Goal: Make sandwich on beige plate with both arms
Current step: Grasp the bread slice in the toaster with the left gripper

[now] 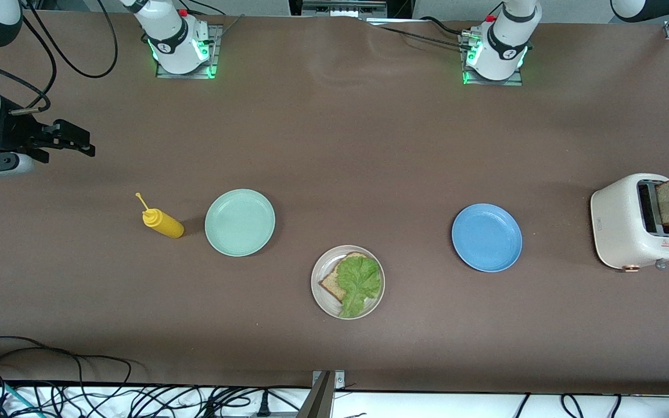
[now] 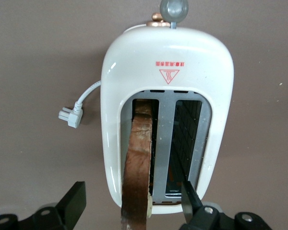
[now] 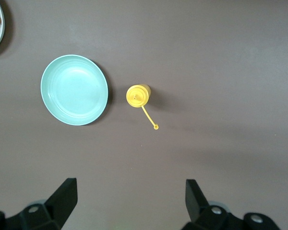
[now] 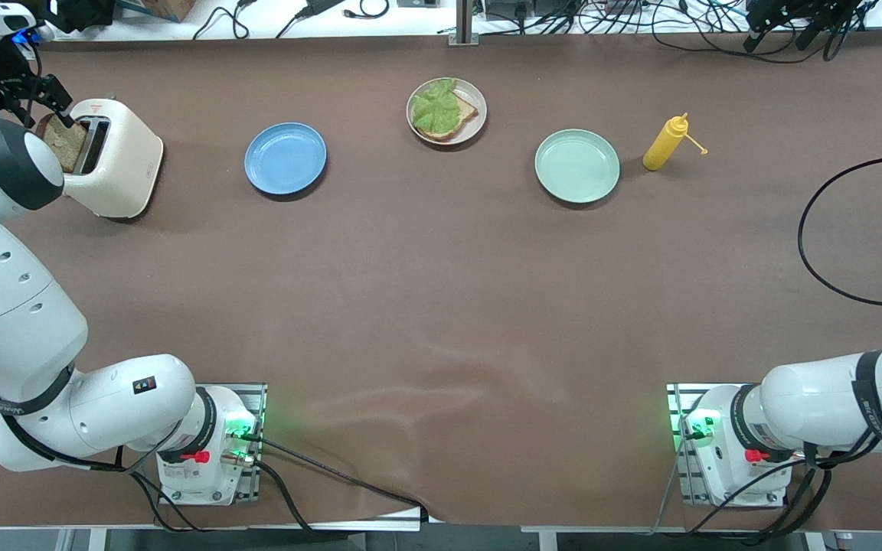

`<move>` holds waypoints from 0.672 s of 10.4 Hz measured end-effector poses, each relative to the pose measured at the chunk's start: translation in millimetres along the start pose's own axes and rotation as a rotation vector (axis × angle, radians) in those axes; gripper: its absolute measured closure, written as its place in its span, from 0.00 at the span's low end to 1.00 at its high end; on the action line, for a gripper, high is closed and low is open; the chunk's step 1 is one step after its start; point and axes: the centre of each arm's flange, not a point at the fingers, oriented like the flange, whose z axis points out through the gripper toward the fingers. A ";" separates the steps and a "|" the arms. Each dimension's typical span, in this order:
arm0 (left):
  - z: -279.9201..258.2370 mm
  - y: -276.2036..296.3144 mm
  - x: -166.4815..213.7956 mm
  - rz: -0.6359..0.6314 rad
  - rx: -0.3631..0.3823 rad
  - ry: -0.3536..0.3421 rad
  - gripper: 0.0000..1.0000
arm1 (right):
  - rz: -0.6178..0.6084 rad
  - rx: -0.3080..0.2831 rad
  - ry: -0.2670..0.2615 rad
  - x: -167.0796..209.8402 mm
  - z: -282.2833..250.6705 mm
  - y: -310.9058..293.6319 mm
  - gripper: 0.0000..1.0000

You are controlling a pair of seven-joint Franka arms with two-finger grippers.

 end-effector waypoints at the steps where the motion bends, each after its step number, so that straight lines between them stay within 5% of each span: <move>1: 2.3 0.0 0.6 0.000 -0.002 -0.004 0.27 | 0.010 0.000 0.000 -0.6 -0.3 5.5 0.00; 5: 1.4 0.1 0.4 0.000 -0.001 -0.002 0.85 | 0.033 0.000 -0.001 -2.3 -0.9 18.2 0.00; 7: -6.7 0.2 -2.2 -0.001 0.005 0.010 0.87 | 0.043 -0.017 -0.003 -3.5 -1.4 26.2 0.00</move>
